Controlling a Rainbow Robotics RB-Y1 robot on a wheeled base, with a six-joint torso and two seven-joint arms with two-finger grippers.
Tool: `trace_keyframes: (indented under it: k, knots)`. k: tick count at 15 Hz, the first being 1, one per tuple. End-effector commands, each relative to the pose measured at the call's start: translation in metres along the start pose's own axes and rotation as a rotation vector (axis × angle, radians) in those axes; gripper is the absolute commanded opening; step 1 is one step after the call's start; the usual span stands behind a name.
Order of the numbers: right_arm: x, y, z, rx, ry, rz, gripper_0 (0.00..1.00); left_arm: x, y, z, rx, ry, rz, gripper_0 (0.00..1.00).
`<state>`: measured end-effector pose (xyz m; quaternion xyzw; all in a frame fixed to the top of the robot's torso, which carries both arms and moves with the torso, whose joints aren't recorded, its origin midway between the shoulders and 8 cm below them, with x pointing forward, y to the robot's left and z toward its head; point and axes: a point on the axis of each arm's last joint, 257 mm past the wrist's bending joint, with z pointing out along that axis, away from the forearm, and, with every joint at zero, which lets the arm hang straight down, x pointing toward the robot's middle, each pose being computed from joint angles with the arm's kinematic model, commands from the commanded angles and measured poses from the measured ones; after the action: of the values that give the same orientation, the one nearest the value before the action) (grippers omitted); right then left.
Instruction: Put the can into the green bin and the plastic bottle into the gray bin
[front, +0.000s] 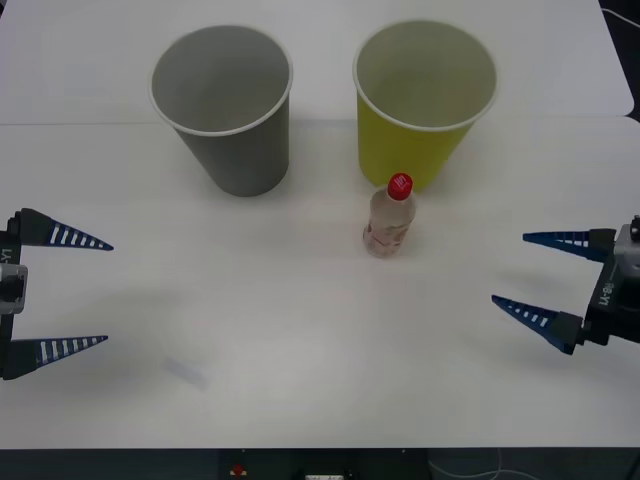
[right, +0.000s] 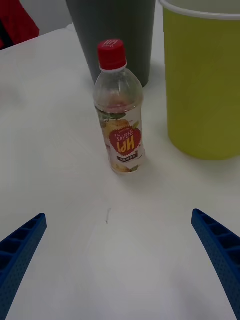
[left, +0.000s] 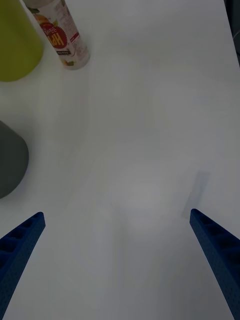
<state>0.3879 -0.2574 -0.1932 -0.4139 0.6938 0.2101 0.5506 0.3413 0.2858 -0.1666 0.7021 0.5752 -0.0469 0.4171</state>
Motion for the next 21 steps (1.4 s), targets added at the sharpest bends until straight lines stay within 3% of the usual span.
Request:
trace_keyframes:
  k: [1,7,12,15,21]
  knots:
    - [-0.002,0.002,0.019,0.043,-0.055,0.023,1.0,0.0,0.0,0.0,0.0,0.0,0.0,1.0]
    - [-0.006,0.009,0.051,0.099,-0.138,0.093,1.0,0.0,0.0,0.0,0.0,0.0,0.0,1.0]
    - [0.002,0.003,0.084,0.106,-0.207,0.146,1.0,0.0,0.0,0.0,0.0,0.0,0.0,1.0]
    - [0.001,0.005,0.104,0.114,-0.236,0.15,1.0,0.0,0.0,0.0,0.0,0.0,0.0,1.0]
    - [-0.001,0.007,0.14,0.152,-0.218,0.081,1.0,0.0,0.0,0.0,0.0,0.0,0.0,1.0]
